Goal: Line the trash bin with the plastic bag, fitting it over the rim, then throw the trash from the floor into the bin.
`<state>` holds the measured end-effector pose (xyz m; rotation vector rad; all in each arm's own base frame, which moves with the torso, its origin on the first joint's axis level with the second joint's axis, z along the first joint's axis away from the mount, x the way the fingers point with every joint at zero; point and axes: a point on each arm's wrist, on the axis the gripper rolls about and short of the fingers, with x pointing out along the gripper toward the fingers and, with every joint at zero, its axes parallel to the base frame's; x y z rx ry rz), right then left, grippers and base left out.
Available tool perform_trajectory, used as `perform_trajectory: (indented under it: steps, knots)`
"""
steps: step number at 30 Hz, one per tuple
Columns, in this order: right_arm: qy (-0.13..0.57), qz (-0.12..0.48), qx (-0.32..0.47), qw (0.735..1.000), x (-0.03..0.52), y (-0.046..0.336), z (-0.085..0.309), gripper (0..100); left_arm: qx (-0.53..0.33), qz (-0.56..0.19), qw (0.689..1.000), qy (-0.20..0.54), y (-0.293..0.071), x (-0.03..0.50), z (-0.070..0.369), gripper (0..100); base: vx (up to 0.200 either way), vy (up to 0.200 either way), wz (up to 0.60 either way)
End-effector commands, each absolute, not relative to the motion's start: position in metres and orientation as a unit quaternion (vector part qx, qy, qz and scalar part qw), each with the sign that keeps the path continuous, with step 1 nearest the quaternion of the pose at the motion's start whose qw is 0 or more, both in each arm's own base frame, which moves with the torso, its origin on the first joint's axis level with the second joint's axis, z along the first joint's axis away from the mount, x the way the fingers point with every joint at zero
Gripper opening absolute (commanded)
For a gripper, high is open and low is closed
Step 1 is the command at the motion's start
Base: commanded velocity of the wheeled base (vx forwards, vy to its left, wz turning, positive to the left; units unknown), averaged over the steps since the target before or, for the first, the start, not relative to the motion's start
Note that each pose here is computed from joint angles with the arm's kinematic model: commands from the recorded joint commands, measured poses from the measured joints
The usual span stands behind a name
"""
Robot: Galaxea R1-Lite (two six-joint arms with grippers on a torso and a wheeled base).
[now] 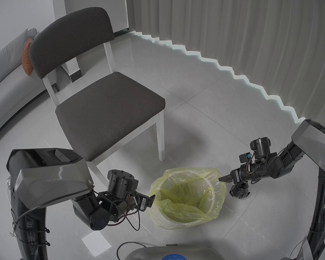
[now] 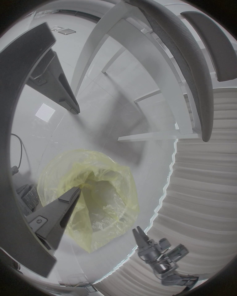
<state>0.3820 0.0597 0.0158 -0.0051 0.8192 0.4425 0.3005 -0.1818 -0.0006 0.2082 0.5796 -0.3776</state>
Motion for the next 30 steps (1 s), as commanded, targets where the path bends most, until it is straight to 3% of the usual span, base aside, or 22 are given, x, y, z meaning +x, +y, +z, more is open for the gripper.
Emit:
perform_trajectory:
  steps: [1, 18, 30]
  knots:
    - [0.366, 0.216, -0.002, 0.905, 0.404, 0.064, 0.045, 100, 0.109, -0.172, 0.932, 0.299, -0.178, 0.313, -0.021, 100, 0.0, 0.0, 0.0]
    - [0.415, 0.252, -0.026, 0.874, 0.39, 0.092, 0.016, 100, 0.129, -0.16, 0.92, 0.332, -0.164, 0.331, -0.054, 100, 0.0, 0.0, 0.0]
    - [0.447, 0.309, -0.066, 0.837, 0.349, 0.134, 0.005, 100, 0.124, -0.169, 0.916, 0.341, -0.153, 0.317, -0.044, 100, 0.0, 0.0, 0.0]
